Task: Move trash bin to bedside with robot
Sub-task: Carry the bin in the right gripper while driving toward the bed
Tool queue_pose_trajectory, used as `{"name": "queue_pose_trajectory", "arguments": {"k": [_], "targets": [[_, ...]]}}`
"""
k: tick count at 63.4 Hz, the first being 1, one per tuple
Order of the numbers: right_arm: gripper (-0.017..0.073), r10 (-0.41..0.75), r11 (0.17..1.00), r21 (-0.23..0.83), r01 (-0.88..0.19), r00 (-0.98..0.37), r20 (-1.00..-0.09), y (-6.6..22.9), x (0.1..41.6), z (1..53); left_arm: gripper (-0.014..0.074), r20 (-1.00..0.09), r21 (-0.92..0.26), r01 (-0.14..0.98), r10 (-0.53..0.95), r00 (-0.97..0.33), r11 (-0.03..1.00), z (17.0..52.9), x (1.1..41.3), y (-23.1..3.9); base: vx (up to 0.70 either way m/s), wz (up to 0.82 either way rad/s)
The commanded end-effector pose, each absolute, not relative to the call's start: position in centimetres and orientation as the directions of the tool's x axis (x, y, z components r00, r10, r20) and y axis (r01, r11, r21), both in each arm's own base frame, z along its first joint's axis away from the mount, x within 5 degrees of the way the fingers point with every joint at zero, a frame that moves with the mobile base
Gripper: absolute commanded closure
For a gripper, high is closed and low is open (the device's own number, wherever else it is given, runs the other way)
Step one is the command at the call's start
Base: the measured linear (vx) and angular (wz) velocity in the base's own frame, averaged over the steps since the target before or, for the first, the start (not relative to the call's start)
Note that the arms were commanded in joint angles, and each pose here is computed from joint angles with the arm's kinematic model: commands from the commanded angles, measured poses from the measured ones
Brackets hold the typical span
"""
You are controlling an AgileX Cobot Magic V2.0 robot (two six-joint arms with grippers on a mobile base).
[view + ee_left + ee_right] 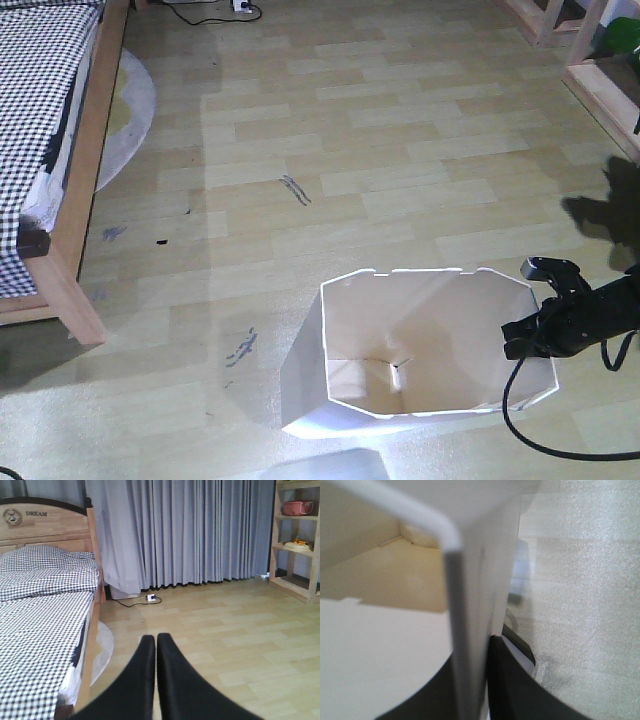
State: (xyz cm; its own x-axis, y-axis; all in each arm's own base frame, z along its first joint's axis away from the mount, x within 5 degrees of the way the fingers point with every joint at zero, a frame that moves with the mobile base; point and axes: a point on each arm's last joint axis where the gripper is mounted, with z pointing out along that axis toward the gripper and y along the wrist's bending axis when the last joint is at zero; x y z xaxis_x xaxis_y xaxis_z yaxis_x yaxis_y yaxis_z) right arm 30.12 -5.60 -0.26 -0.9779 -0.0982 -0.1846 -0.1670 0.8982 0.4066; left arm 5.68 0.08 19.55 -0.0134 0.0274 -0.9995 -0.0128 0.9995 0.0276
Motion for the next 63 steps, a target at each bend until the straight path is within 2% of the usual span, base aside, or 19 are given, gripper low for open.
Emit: {"name": "queue_pose_trajectory", "arguments": {"k": [1, 63], "targets": [[0.0563, -0.053, 0.815, 0.551, -0.180, -0.970, -0.238, -4.41, 30.87, 2.83, 0.0600, -0.998, 0.004, -0.005, 0.005, 0.064, 1.000, 19.90, 5.61, 0.03, 0.21, -0.08], [0.0563, -0.053, 0.815, 0.551, -0.180, -0.970, -0.238, -4.41, 30.87, 2.83, 0.0600, -0.998, 0.004, -0.005, 0.005, 0.064, 1.000, 19.90, 5.61, 0.03, 0.25, 0.07]]}}
